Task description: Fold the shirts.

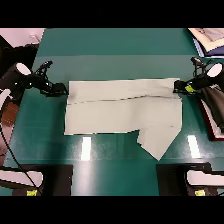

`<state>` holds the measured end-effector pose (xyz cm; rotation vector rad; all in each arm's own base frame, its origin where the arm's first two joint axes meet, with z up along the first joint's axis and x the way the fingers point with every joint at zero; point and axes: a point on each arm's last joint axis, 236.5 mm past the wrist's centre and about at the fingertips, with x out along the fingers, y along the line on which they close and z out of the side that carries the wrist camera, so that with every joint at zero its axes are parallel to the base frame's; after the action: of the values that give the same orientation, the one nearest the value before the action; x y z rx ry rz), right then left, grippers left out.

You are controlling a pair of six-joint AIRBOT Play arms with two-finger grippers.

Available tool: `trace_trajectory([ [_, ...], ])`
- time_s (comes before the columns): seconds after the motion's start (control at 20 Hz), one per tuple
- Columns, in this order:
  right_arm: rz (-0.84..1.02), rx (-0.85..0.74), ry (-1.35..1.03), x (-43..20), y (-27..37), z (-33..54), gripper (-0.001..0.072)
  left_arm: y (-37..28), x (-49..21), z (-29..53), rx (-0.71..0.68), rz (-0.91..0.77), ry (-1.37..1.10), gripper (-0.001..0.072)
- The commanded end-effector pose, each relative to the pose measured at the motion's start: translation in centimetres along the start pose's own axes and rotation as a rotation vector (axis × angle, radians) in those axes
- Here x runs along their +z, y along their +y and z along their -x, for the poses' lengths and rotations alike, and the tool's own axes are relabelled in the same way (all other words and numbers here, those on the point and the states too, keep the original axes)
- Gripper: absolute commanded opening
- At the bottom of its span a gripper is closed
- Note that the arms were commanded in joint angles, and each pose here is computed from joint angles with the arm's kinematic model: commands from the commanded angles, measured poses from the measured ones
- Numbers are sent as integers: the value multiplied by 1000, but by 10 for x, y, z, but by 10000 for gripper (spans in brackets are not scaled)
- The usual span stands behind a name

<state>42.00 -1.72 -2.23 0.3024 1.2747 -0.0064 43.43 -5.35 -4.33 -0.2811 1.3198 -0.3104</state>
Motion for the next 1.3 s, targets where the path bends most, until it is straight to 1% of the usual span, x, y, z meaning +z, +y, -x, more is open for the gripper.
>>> trace_trajectory([
  [0.0,5,13,95,-21,5,10,343,-3,-17,4,-11,21,69,656],
  [0.05,23,18,142,-29,5,18,342,0,-23,10,1,12,90,589],
  [0.1,71,31,189,-40,6,28,341,3,-28,19,18,-6,102,489],
  [0.2,119,113,253,-66,17,47,340,0,-43,39,21,-42,116,493],
  [0.35,66,216,222,-90,28,66,340,-7,-85,48,22,-26,122,493],
  [0.5,32,223,140,-101,28,72,338,-16,-143,38,-10,39,159,492],
  [0.55,30,222,120,-105,28,73,323,-17,-159,33,-15,55,163,492],
  [0.7,23,236,81,-115,34,77,314,-18,-189,19,-30,97,179,492],
  [0.9,34,232,52,-116,35,85,315,-24,-193,5,-66,145,159,492],
  [1.2,51,228,8,-115,38,98,314,-40,-195,-9,-57,93,150,488],
  [1.25,55,226,5,-116,38,99,314,-41,-195,-10,-57,88,151,355],
])
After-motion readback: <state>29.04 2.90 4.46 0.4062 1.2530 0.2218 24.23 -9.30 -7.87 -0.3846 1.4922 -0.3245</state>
